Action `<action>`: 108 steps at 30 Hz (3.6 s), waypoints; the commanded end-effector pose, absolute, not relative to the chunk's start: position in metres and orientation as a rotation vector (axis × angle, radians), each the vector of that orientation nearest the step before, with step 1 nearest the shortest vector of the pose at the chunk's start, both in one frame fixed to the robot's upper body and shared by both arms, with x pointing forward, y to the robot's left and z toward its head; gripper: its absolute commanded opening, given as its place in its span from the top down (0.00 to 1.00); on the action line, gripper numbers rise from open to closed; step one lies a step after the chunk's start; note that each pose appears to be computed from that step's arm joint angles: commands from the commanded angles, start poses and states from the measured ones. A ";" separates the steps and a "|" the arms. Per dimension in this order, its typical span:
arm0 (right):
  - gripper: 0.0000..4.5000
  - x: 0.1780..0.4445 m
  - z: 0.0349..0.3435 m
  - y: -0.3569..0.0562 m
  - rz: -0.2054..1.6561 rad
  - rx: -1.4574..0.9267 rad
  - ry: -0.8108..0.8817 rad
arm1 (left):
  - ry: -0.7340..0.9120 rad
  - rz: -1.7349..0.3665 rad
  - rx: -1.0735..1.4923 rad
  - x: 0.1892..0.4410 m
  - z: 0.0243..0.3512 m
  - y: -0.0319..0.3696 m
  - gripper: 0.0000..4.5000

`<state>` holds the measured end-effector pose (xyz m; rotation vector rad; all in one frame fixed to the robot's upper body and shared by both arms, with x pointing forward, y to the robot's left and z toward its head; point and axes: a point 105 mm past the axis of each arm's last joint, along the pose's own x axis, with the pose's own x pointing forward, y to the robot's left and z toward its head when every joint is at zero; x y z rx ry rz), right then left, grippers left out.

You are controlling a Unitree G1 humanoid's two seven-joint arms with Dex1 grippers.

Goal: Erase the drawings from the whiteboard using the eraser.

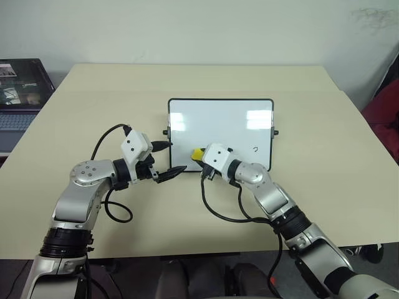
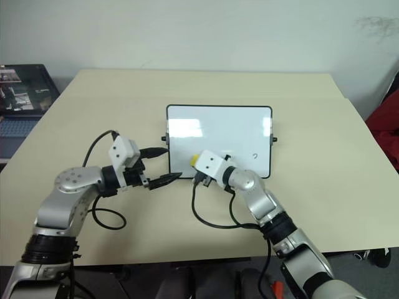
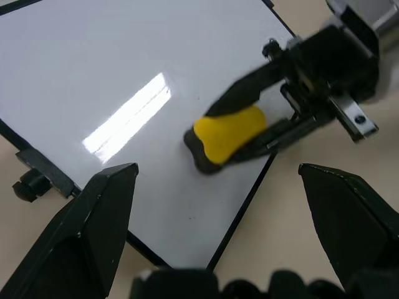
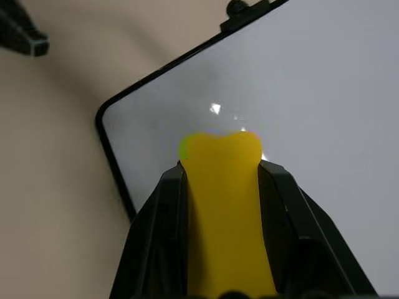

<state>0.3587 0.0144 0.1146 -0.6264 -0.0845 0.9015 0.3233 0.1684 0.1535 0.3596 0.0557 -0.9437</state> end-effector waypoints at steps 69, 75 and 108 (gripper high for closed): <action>0.73 0.362 0.128 -0.137 0.223 -0.407 -0.140 | -0.031 -1.343 0.417 0.298 0.172 0.097 0.00; 0.73 0.347 0.076 -0.116 0.308 -0.377 -0.020 | -0.029 -1.336 0.411 0.298 0.170 0.097 0.00; 0.73 0.377 0.144 -0.124 0.195 -0.371 -0.248 | -0.018 -1.323 0.401 0.300 0.166 0.098 0.00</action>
